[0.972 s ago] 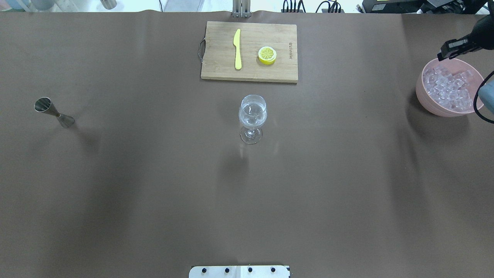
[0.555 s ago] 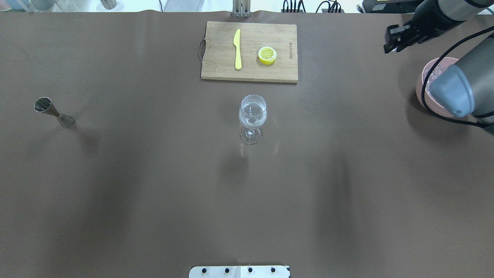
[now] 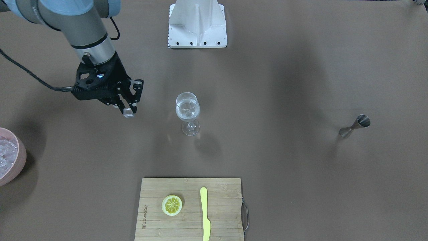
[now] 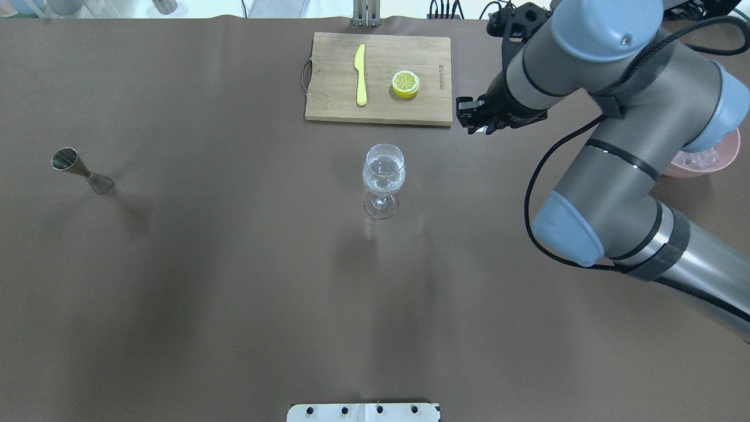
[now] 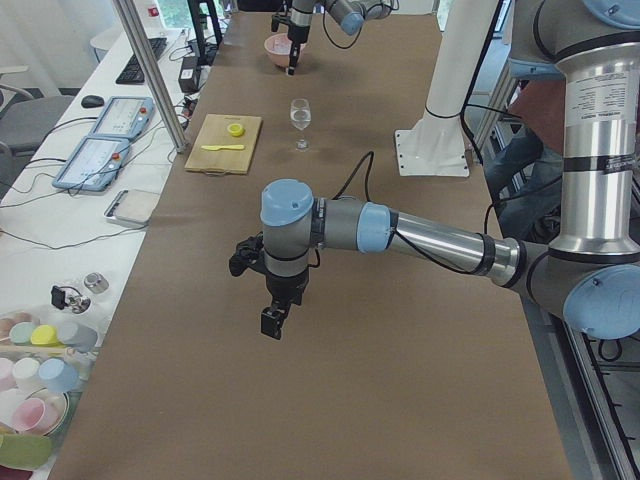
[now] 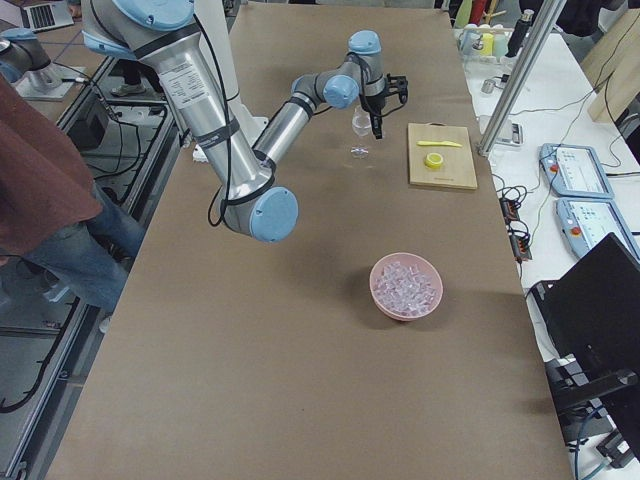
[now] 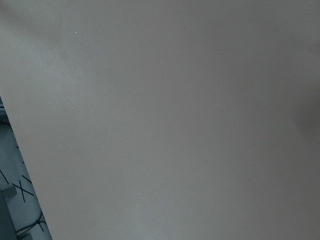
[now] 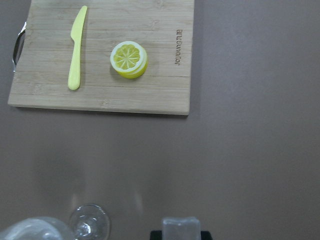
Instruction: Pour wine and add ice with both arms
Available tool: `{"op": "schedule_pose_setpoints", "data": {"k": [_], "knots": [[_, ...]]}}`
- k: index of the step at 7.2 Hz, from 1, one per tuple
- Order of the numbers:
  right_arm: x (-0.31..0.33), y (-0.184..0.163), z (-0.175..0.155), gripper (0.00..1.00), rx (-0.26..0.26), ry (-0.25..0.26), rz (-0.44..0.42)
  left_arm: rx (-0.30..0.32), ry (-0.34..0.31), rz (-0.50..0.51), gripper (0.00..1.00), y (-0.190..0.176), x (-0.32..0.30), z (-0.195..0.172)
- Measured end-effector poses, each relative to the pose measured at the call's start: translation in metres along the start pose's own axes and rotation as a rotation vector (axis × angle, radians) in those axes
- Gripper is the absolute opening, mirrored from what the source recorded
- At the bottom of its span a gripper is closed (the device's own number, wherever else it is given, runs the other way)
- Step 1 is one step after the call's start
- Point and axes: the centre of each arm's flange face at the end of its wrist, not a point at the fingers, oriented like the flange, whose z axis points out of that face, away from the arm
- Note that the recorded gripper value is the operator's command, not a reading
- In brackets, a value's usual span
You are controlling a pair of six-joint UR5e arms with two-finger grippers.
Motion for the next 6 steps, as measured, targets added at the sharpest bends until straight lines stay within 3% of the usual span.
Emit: {"op": "schedule_pose_setpoints", "data": {"k": [2, 6], "knots": [[-0.055, 0.026, 0.002, 0.0, -0.006, 0.019, 0.041, -0.005, 0.002, -0.005, 0.99, 0.0, -0.002, 0.002], [-0.127, 0.031, -0.005, 0.0, -0.026, 0.06, 0.068, -0.017, 0.006, -0.014, 0.99, 0.003, -0.005, 0.008]]}}
